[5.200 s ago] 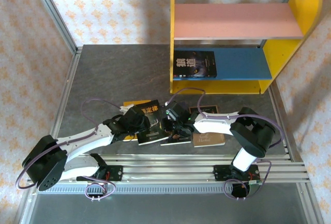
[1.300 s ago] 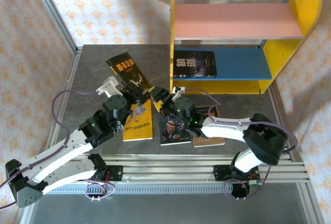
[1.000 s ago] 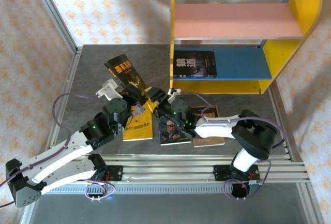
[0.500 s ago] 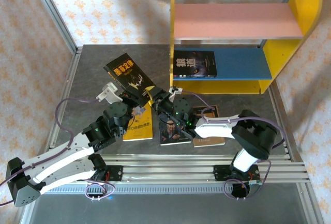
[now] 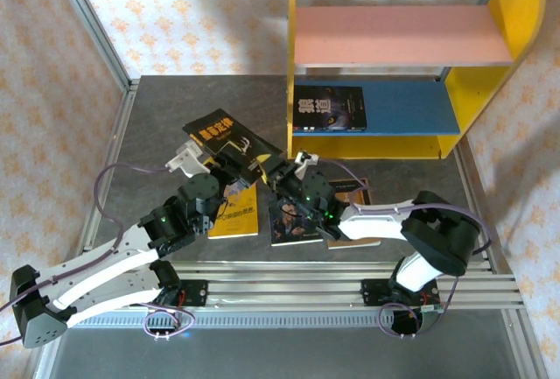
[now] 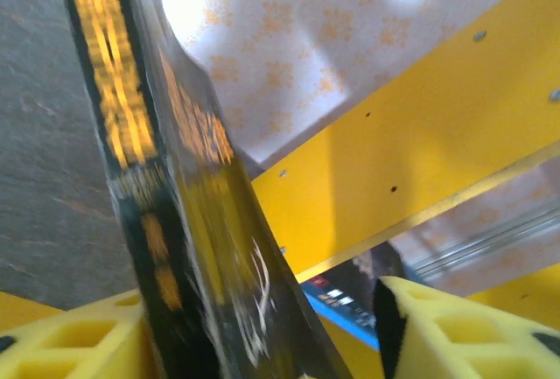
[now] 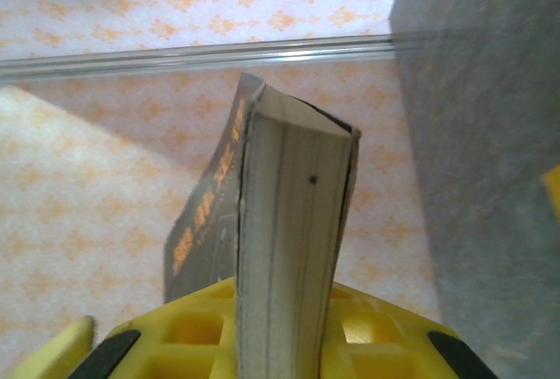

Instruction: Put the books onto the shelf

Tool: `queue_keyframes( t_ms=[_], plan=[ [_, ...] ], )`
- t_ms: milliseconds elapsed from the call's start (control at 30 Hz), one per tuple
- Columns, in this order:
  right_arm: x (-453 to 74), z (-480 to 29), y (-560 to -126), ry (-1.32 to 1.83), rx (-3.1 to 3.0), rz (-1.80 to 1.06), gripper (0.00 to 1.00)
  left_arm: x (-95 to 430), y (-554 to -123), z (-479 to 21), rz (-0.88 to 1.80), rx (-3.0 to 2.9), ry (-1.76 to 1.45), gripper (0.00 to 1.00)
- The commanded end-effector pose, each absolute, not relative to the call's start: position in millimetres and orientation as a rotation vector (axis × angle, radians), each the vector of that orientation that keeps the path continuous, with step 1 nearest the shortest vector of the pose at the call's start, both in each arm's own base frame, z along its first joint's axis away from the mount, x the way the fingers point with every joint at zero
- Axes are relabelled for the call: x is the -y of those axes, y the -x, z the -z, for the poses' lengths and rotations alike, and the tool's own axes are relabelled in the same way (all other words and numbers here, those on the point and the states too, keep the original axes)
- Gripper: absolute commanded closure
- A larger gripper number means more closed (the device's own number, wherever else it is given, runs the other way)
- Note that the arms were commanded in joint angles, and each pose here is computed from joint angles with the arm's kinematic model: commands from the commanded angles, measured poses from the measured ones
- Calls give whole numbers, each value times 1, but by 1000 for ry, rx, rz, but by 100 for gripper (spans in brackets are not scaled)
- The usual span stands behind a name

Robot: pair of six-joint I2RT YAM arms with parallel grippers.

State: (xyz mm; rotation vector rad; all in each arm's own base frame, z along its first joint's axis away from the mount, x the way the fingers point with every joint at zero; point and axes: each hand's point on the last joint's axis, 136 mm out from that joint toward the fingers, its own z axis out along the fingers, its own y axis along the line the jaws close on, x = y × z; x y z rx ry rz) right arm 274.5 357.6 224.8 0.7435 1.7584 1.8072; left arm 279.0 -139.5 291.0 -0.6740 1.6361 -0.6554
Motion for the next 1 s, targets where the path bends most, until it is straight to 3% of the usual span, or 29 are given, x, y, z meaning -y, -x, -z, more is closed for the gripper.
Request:
queue_keyframes(
  t_ms=[0,367,567,967],
  plan=[
    [-331,-207,-265,-662,-1812,-1645,83,130,-274,-313,594,-1642,650,36],
    [-219,-214,-234,-474,-1938,-1304,83,133,-283,-294,328,-1985,377,29],
    [-157,-244,-212,-311,-1997,-1182,81,187,-296,-246,608,-2251,139,28],
    [-169,-267,-214,-56,-2088,-1278,82,248,-289,-206,1038,-2346,-53,27]
  ],
)
